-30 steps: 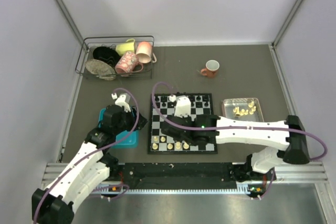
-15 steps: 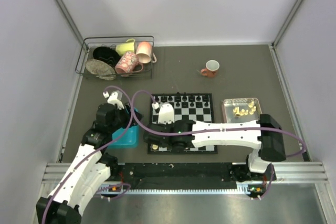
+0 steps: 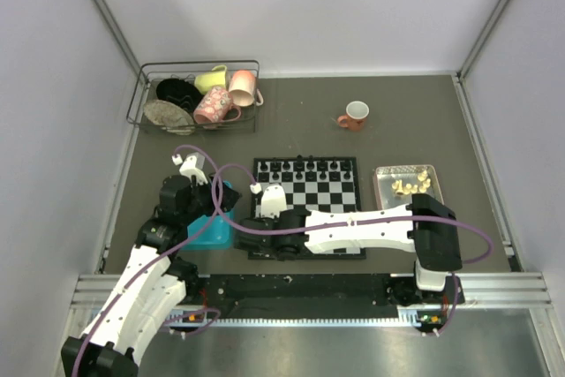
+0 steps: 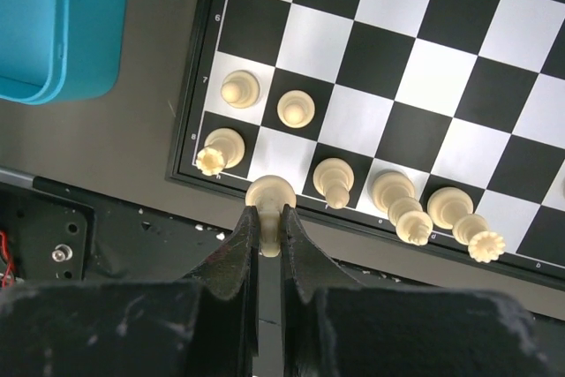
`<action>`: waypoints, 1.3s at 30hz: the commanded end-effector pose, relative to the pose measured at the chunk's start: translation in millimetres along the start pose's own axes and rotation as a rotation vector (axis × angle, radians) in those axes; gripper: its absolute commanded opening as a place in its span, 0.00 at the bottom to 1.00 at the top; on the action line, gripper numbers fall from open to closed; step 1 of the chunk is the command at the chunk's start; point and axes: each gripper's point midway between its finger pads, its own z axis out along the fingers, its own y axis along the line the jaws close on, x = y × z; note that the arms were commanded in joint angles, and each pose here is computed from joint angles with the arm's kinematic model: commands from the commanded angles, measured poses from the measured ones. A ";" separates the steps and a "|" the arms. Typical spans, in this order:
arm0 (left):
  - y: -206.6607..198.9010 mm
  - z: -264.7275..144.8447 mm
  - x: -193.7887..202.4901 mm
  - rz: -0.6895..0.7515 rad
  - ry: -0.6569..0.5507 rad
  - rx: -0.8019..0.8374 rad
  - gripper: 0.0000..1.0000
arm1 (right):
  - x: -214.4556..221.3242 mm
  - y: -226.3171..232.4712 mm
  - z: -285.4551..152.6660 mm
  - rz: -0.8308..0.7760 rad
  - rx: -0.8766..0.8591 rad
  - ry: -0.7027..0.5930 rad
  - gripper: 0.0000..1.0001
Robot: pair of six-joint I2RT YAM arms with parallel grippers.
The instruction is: Set up the chess pieces on the board
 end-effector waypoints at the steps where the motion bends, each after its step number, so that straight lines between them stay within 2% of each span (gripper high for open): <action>1: -5.2 0.2 -6.6 0.017 -0.027 0.030 0.54 | -7.7 18.5 -9.1 0.034 -0.048 -0.018 0.00; 16: -5.5 -2.3 -8.0 0.020 -0.035 0.028 0.54 | -6.6 14.1 -7.1 0.013 -0.040 -0.025 0.00; 39: -5.8 -2.1 -8.4 0.022 -0.030 0.027 0.54 | 8.3 11.7 24.2 -0.008 -0.006 0.021 0.00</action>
